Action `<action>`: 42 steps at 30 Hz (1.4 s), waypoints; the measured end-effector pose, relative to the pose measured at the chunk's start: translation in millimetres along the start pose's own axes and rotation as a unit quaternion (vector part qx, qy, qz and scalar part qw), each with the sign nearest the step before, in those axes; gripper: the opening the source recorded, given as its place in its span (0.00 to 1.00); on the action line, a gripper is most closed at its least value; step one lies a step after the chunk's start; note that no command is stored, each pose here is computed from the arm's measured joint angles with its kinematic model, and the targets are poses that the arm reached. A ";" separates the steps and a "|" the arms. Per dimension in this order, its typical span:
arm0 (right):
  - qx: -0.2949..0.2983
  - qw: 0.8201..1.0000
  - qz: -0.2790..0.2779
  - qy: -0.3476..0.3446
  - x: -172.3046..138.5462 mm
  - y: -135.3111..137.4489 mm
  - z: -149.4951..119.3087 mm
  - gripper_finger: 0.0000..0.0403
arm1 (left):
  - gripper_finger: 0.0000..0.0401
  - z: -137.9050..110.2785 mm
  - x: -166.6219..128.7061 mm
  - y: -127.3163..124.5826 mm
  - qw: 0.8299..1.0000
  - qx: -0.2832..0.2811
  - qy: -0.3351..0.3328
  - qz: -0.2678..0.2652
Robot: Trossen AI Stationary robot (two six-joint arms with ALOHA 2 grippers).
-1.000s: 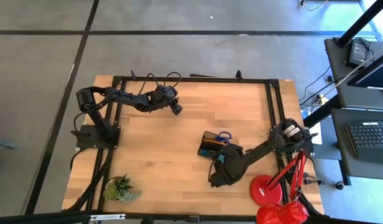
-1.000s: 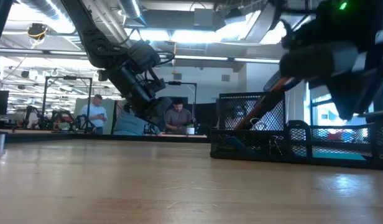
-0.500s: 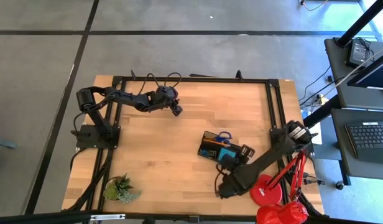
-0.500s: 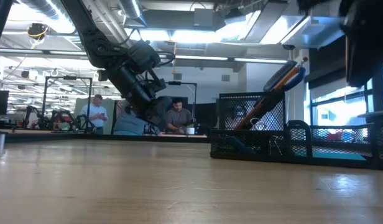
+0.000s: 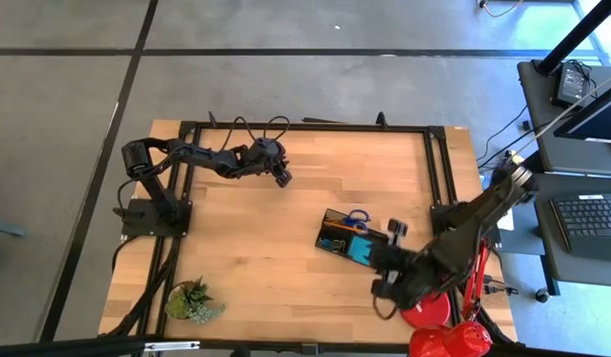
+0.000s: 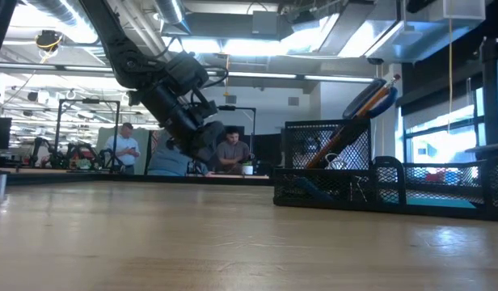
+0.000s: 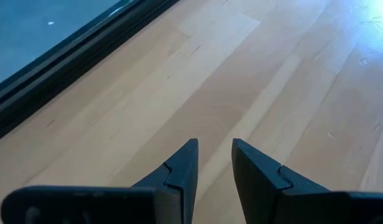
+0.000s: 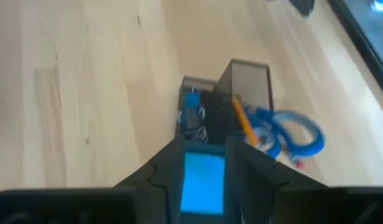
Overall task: Pick and place office supplies into organizer
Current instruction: Return to Home Position
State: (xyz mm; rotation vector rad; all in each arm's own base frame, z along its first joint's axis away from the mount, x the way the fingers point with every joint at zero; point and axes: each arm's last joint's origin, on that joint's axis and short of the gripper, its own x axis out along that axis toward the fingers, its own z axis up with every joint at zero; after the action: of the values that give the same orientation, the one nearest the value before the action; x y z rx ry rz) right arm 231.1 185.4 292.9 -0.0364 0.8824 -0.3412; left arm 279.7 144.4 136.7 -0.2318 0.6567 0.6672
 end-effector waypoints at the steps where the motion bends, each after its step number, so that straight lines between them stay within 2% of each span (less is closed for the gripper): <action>1: -0.002 1.000 0.008 -0.014 0.3 -8.1 -2.7 0.30 | 0.23 0.3 0.0 -0.1 1.000 0.000 -0.001 0.000; 6: -0.007 0.991 0.070 -0.110 8.3 -52.7 -17.8 0.30 | 0.23 1.9 0.0 -0.3 1.000 0.005 -0.010 -0.001; 11: -0.025 0.966 0.136 -0.219 18.1 -99.1 -35.6 0.30 | 0.23 8.4 -6.7 0.0 0.999 0.024 -0.026 -0.003; 17: -0.027 0.942 0.124 -0.311 22.9 -153.3 -59.6 0.30 | 0.22 30.5 -31.9 3.5 0.996 0.032 -0.084 -0.006; 24: -0.050 0.913 0.100 -0.393 20.9 -187.1 -79.5 0.30 | 0.22 56.5 -74.5 17.2 0.983 0.032 -0.178 -0.037; 30: -0.040 0.911 0.050 -0.407 29.4 -204.1 -96.3 0.30 | 0.22 33.0 -104.5 33.7 0.971 0.014 -0.235 -0.032; 37: -0.033 0.899 0.024 -0.436 39.3 -216.3 -113.8 0.30 | 0.22 -10.0 -133.4 47.2 0.963 -0.017 -0.269 -0.025; 42: -0.013 0.895 0.013 -0.445 50.9 -221.3 -127.7 0.30 | 0.22 -30.5 -150.9 50.6 0.950 -0.025 -0.309 -0.028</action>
State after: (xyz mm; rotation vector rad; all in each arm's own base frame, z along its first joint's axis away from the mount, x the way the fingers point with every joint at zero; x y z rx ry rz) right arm 102.2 -25.6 211.0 -0.1902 -0.0276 -0.2453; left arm 142.8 96.1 208.5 -0.0768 0.0319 0.6575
